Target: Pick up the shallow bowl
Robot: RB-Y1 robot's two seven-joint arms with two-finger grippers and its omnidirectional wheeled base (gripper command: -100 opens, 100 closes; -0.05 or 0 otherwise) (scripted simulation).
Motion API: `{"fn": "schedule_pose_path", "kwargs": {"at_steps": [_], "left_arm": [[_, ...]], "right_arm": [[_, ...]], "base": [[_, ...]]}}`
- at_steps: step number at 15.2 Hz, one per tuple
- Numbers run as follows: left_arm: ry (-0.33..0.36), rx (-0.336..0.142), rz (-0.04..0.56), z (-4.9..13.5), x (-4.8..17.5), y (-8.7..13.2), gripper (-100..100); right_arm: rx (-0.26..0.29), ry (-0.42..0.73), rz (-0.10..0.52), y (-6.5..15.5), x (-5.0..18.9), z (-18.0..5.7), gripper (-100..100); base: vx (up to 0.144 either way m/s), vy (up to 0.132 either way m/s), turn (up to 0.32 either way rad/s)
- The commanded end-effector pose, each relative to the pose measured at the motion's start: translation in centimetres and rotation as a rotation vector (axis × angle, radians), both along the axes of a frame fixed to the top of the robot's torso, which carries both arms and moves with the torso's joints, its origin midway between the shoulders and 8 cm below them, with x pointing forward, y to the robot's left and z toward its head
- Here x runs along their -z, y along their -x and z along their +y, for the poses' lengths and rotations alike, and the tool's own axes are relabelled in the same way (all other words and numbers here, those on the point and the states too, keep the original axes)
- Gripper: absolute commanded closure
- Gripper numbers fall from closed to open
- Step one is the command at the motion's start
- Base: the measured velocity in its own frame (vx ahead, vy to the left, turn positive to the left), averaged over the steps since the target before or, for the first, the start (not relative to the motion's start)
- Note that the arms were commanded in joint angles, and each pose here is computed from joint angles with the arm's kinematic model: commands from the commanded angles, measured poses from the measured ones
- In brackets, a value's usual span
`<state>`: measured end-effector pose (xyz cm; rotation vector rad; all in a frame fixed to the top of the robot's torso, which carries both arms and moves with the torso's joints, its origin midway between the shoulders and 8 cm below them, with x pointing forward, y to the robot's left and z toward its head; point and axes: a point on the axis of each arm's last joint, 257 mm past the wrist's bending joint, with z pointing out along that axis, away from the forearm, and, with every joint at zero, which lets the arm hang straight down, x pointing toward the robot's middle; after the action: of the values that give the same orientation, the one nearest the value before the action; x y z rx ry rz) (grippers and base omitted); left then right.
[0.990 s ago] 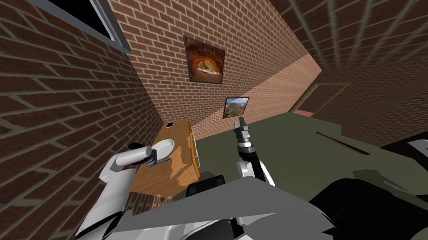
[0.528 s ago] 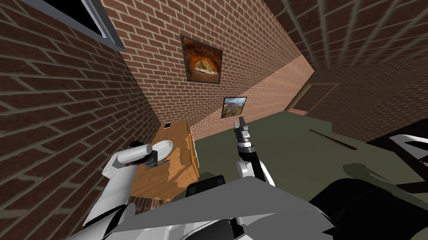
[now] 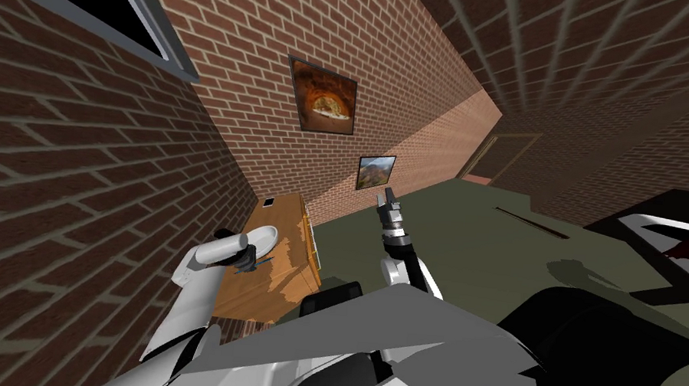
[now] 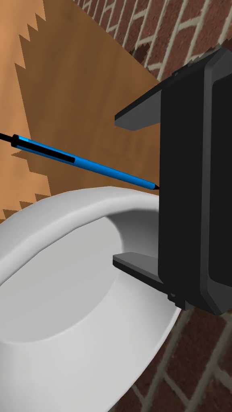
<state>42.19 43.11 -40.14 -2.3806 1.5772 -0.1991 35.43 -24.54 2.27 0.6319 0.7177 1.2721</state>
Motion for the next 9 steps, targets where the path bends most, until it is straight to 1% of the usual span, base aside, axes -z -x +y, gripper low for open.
{"fn": "schedule_pose_path", "kwargs": {"at_steps": [1,2,6,9], "left_arm": [[0.000,0.000,0.000,0.0,0.0,0.0,-100],[-0.001,0.000,-0.002,0.0,0.1,0.0,100],[-0.004,0.003,-0.006,0.1,-0.1,-0.2,100],[0.000,0.001,-0.002,0.1,-1.4,-0.1,100]], "right_arm": [[0.000,0.000,0.000,0.0,0.0,0.0,0],[0.000,0.000,0.000,0.0,0.0,0.0,0],[0.000,0.000,0.000,0.0,0.0,0.0,0],[0.000,0.000,0.000,0.0,0.0,0.0,0]], "base": [[0.000,0.000,0.000],[0.000,0.000,0.000],[0.000,0.000,0.000],[0.005,-0.001,0.009]]}}
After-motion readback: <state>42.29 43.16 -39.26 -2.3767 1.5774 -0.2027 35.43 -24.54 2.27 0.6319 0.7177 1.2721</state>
